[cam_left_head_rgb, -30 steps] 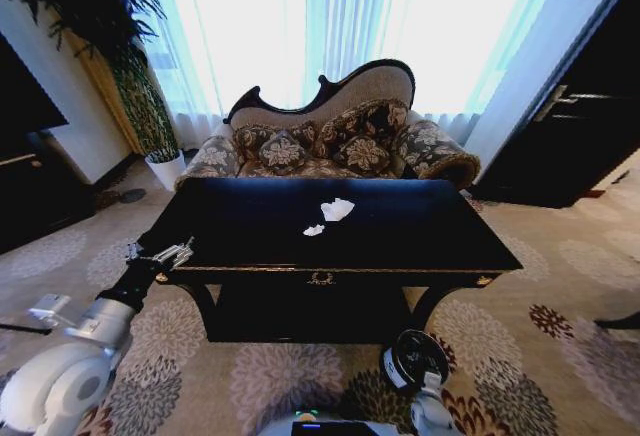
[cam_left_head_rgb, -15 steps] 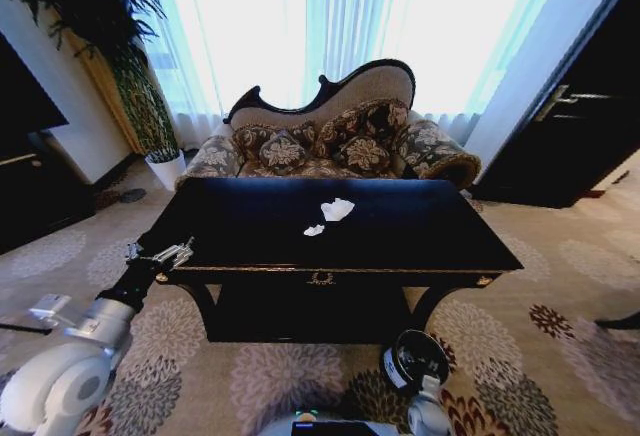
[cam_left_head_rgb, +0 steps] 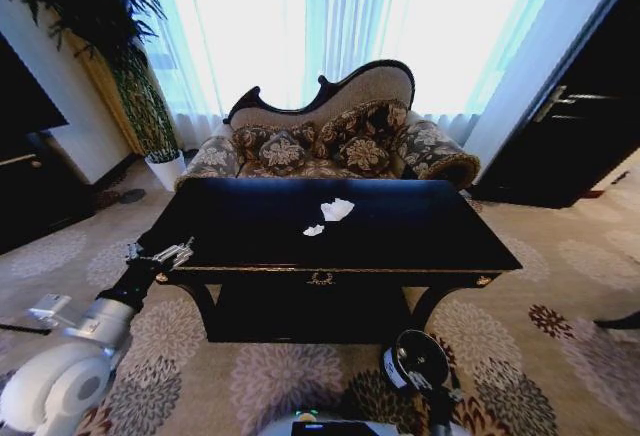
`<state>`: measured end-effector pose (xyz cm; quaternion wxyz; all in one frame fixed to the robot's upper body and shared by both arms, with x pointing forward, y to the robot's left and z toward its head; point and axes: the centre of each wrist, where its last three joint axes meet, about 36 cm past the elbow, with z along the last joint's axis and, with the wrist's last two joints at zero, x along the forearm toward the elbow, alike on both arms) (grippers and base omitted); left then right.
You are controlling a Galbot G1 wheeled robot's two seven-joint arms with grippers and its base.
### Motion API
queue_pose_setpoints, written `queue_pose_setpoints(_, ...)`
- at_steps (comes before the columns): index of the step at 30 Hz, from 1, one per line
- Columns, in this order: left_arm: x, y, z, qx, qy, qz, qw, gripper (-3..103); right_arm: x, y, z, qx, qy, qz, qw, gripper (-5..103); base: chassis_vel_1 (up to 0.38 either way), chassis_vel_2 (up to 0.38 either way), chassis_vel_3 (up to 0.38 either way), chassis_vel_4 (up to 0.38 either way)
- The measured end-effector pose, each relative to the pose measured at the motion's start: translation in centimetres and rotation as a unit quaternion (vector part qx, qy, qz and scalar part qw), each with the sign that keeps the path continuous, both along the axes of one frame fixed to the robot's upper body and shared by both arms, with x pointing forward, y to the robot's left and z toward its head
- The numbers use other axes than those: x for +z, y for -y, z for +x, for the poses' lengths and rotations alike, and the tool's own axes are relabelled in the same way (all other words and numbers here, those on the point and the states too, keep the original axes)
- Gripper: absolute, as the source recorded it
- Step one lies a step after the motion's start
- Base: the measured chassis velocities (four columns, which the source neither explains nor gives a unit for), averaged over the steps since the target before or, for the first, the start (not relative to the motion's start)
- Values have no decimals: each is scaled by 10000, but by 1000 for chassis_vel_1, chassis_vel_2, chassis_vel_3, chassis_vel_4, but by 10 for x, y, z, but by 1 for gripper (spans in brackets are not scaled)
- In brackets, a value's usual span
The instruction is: Move to the front of the table and place the trash on the table into the trash bin.
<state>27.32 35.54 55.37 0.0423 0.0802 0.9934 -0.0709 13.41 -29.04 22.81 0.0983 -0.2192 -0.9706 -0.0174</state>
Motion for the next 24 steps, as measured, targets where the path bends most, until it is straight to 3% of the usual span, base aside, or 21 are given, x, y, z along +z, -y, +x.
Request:
queue_pose_setpoints(7, 0, 0, 0, 0, 0, 0, 10000, 100, 57, -10, -13, -151, 510, -5, 9986, 100, 0, 0, 0, 0)
queue_pose_setpoints(16, 0, 0, 0, 0, 0, 0, 10000, 100, 111, -2, -33, -24, 1071, -575, 9926, 100, 0, 0, 0, 0)
queue_pose_setpoints(21, 0, 0, 0, 0, 0, 0, 10000, 100, 149, 2, -21, -81, 1431, -746, 9869, 100, 0, 0, 0, 0)
queue_pose_setpoints(24, 0, 0, 0, 0, 0, 0, 10000, 100, 185, 7, -2, -151, 1612, -673, 9845, 100, 0, 0, 0, 0)
